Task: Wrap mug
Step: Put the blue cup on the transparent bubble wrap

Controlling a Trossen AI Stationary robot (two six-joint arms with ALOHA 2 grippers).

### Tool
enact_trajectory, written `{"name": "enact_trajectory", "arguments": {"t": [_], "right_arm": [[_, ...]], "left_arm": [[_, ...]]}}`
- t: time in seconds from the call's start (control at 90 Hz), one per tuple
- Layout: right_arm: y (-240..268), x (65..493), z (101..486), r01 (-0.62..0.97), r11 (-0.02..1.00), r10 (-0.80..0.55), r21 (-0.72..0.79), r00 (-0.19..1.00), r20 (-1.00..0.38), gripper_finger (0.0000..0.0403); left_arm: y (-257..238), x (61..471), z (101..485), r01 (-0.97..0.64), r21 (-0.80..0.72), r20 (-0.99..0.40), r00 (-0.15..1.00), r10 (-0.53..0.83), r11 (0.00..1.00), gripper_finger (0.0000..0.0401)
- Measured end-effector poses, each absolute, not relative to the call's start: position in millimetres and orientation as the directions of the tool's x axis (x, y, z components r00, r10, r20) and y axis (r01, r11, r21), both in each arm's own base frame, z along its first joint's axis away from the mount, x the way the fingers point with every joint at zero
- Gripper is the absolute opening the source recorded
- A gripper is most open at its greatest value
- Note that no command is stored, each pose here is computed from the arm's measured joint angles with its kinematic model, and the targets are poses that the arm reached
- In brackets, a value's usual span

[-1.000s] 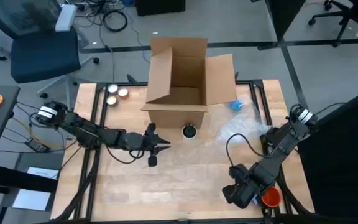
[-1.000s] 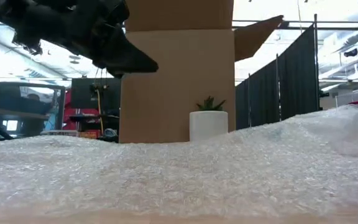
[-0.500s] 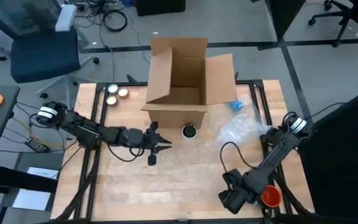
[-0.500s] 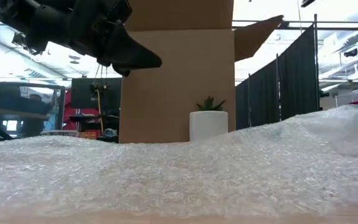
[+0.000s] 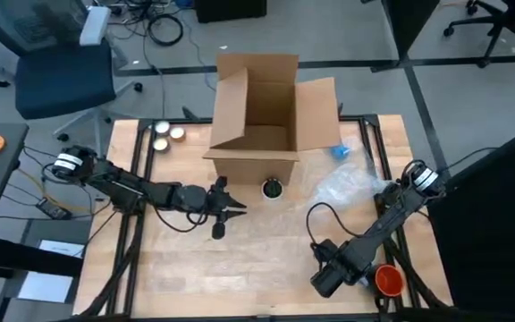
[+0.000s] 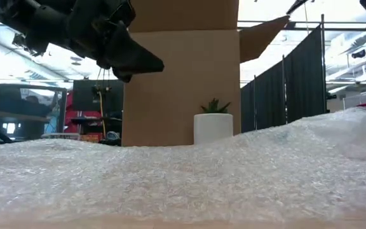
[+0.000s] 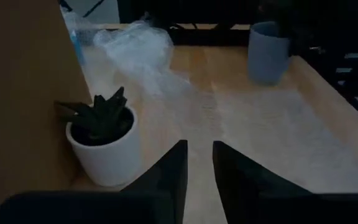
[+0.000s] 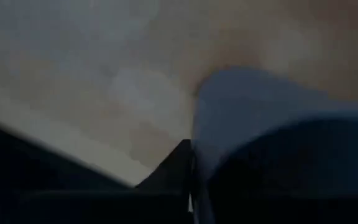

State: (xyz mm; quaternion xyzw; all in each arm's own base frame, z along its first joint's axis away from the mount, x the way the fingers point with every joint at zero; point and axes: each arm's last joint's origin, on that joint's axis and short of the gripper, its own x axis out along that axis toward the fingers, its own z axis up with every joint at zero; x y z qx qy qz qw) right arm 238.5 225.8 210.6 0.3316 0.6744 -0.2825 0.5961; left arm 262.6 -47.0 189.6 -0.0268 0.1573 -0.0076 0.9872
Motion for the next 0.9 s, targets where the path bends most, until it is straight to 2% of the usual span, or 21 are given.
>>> {"name": "enact_trajectory", "arguments": {"t": [0.222, 0.3, 0.367, 0.511, 0.689, 0.9], "right_arm": [[217.1, 243.5, 238.5, 0.752, 0.658, 0.076, -0.043, -0.122, -0.990, 0.0002], [212.8, 248.0, 254.4, 0.733, 0.679, 0.030, -0.043, -0.086, -0.996, 0.0002], [208.0, 255.1, 266.3, 0.708, 0.706, -0.025, -0.023, -0.008, -1.000, 0.0001], [200.4, 279.0, 279.4, 0.621, 0.781, -0.105, 0.070, 0.241, -0.965, 0.0001], [190.8, 317.2, 276.9, 0.443, 0.877, -0.072, 0.185, 0.502, -0.862, 0.0001], [168.2, 360.7, 275.7, 0.208, 0.966, -0.060, 0.153, 0.758, -0.650, 0.0000]], "left_arm": [[-51.0, 252.5, 183.4, 0.061, 0.044, -0.431, 0.902, -0.037, 0.997, 0.0060], [-51.8, 247.2, 186.4, 0.079, 0.067, -0.450, 0.892, -0.041, 0.995, 0.0060], [-51.1, 242.8, 189.7, 0.080, 0.071, -0.461, 0.887, -0.038, 0.994, 0.0060], [-50.0, 227.4, 192.3, 0.092, 0.083, -0.543, 0.839, -0.032, 0.992, 0.0060], [-49.8, 201.3, 191.6, 0.037, -0.003, -0.679, 0.733, -0.029, 0.999, 0.0060], [-48.6, 185.7, 185.2, -0.064, -0.139, -0.786, 0.614, -0.071, 0.988, 0.0060]]}}
